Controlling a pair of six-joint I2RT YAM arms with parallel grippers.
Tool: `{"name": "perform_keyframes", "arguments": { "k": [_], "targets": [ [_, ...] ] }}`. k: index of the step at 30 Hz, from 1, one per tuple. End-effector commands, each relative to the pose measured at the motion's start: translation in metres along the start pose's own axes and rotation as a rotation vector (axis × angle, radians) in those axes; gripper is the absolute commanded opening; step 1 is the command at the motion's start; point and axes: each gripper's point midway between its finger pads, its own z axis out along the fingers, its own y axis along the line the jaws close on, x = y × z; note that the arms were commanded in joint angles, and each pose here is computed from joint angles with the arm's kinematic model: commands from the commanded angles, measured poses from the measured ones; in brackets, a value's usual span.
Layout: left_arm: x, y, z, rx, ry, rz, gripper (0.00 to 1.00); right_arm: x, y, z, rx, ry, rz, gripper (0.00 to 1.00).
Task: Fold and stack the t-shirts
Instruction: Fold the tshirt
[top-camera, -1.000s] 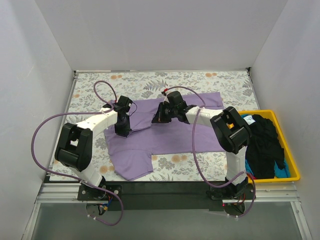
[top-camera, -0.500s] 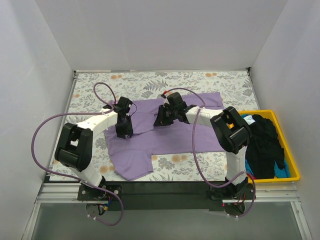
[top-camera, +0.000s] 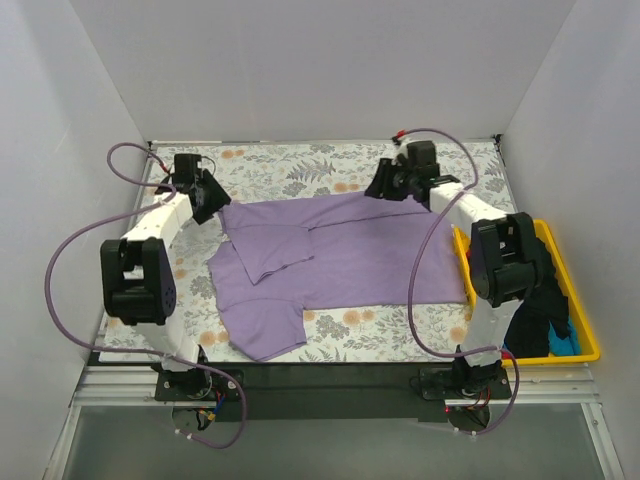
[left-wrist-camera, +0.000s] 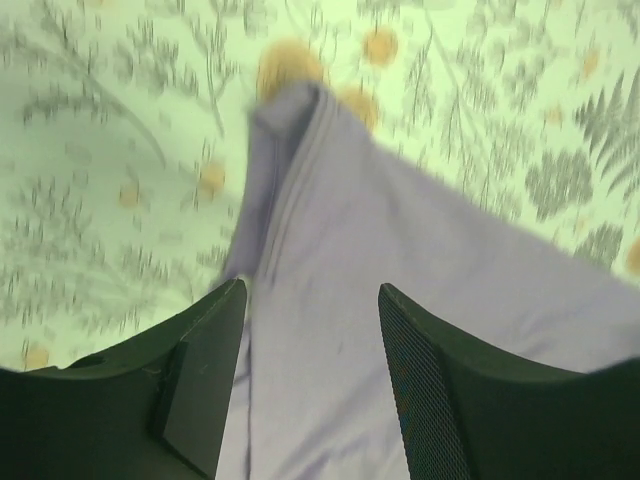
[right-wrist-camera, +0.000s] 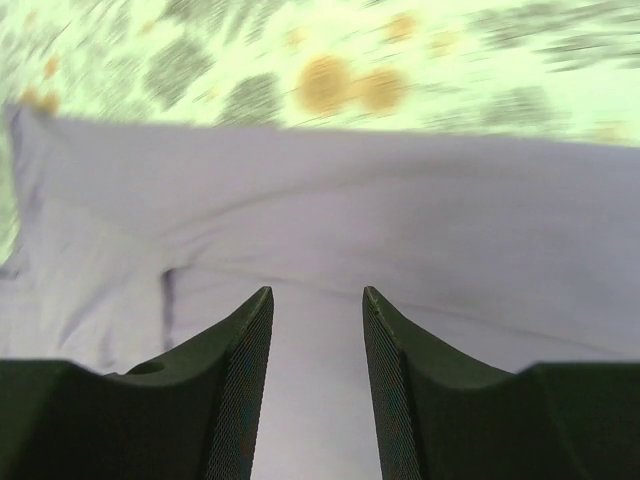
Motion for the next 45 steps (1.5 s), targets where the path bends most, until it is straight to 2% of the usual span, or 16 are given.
{"name": "perform_keyframes", "arguments": {
  "k": [1, 6, 7, 9, 10, 11, 14, 15, 16, 20, 24, 27, 34, 35, 39, 45],
  "targets": [
    [-0.037, -0.025, 0.030, 0.069, -0.070, -0.029, 0.55, -0.028, -0.061, -0.018, 0.087, -0.055, 0.011, 0.48],
    [-0.042, -0.032, 0.077, 0.055, -0.033, 0.005, 0.54, -0.044, -0.126, -0.028, 0.147, -0.101, 0.111, 0.48],
    [-0.043, -0.033, 0.081, 0.055, -0.035, 0.008, 0.53, -0.043, -0.145, -0.029, 0.164, -0.105, 0.147, 0.48],
    [-0.040, -0.030, 0.094, 0.042, -0.020, 0.016, 0.48, -0.048, -0.155, -0.026, 0.164, -0.117, 0.162, 0.48],
    [-0.038, -0.028, 0.099, 0.032, -0.014, 0.023, 0.46, -0.047, -0.179, -0.029, 0.190, -0.123, 0.199, 0.48],
    [-0.038, -0.026, 0.102, 0.023, -0.012, 0.025, 0.40, -0.047, -0.184, -0.028, 0.190, -0.123, 0.218, 0.47],
    [-0.027, -0.013, 0.114, -0.025, 0.010, 0.034, 0.30, -0.049, -0.203, -0.023, 0.199, -0.127, 0.247, 0.47],
    [-0.024, -0.008, 0.117, -0.042, 0.016, 0.037, 0.23, -0.051, -0.209, -0.022, 0.207, -0.132, 0.255, 0.47],
    [-0.031, 0.012, 0.122, -0.090, 0.007, 0.013, 0.19, -0.047, -0.218, -0.019, 0.217, -0.126, 0.271, 0.47],
    [-0.034, 0.049, 0.130, -0.189, 0.016, -0.033, 0.02, -0.043, -0.238, -0.018, 0.245, -0.125, 0.308, 0.47],
    [-0.043, 0.076, 0.137, -0.250, 0.013, -0.070, 0.00, -0.044, -0.244, -0.017, 0.248, -0.127, 0.319, 0.47],
    [-0.052, 0.074, 0.143, -0.233, 0.009, -0.054, 0.00, -0.052, -0.238, -0.017, 0.214, -0.135, 0.305, 0.47],
    [-0.084, 0.047, 0.121, -0.148, -0.047, -0.001, 0.36, -0.080, -0.212, -0.043, 0.206, -0.201, 0.260, 0.47],
    [-0.088, 0.045, 0.116, -0.146, -0.058, 0.005, 0.48, -0.076, -0.209, -0.043, 0.205, -0.193, 0.268, 0.47],
    [-0.101, 0.034, 0.086, -0.137, -0.101, 0.012, 0.57, -0.067, -0.192, -0.040, 0.197, -0.168, 0.258, 0.46],
    [-0.096, 0.040, 0.041, -0.190, -0.146, -0.035, 0.57, -0.055, -0.157, -0.021, 0.136, -0.125, 0.226, 0.42]
  ]
}}
